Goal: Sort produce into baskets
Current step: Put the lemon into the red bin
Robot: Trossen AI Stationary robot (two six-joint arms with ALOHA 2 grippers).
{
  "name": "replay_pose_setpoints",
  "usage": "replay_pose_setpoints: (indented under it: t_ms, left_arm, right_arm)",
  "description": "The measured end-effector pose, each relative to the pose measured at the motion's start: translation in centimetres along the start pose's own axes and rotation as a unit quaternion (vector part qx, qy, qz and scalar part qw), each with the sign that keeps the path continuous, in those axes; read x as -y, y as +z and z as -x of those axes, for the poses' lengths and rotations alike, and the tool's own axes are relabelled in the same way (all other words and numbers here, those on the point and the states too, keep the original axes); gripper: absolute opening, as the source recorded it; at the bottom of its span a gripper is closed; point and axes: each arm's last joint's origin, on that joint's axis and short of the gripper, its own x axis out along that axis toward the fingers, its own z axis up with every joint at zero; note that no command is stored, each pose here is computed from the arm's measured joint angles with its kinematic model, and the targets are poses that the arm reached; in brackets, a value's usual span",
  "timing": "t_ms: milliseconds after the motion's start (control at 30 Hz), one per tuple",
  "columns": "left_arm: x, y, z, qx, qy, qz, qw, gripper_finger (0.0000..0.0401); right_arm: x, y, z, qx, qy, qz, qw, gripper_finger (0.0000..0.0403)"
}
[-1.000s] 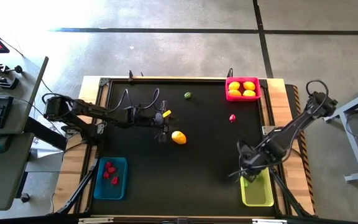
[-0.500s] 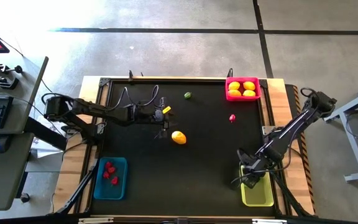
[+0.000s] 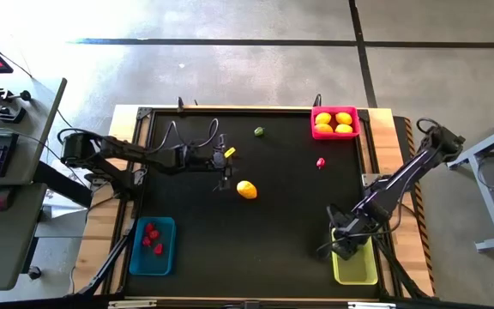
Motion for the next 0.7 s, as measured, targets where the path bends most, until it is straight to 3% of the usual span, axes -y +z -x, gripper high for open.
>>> replay_pose_setpoints:
  t_ms: [200,333,400,567,700]
  left_arm:
    - [0.8,-2.5,0.9,0.026,-0.011,0.009,1.000,0.0019]
    - [1.2,-3.7,1.8,0.066,-0.030,0.020,0.997,0.0011]
    - [1.5,-4.1,2.0,0.070,-0.049,0.020,0.996,0.0013]
    - [2.4,-5.0,2.5,0.065,-0.090,0.029,0.993,0.0003]
    - [3.1,-5.5,2.9,0.069,-0.100,0.028,0.992,0.0001]
  right_arm:
    - [-1.4,-1.4,4.4,0.054,-0.056,0.043,0.996,0.0103]
    - [-2.1,-1.0,6.9,0.150,-0.075,0.110,0.980,0.0021]
    - [-2.3,-0.2,7.4,0.200,-0.081,0.153,0.964,0.0009]
    - [-2.5,3.5,7.6,0.292,-0.090,0.238,0.922,0.0021]
    - [-3.0,7.1,7.1,0.372,-0.050,0.311,0.873,0.0005]
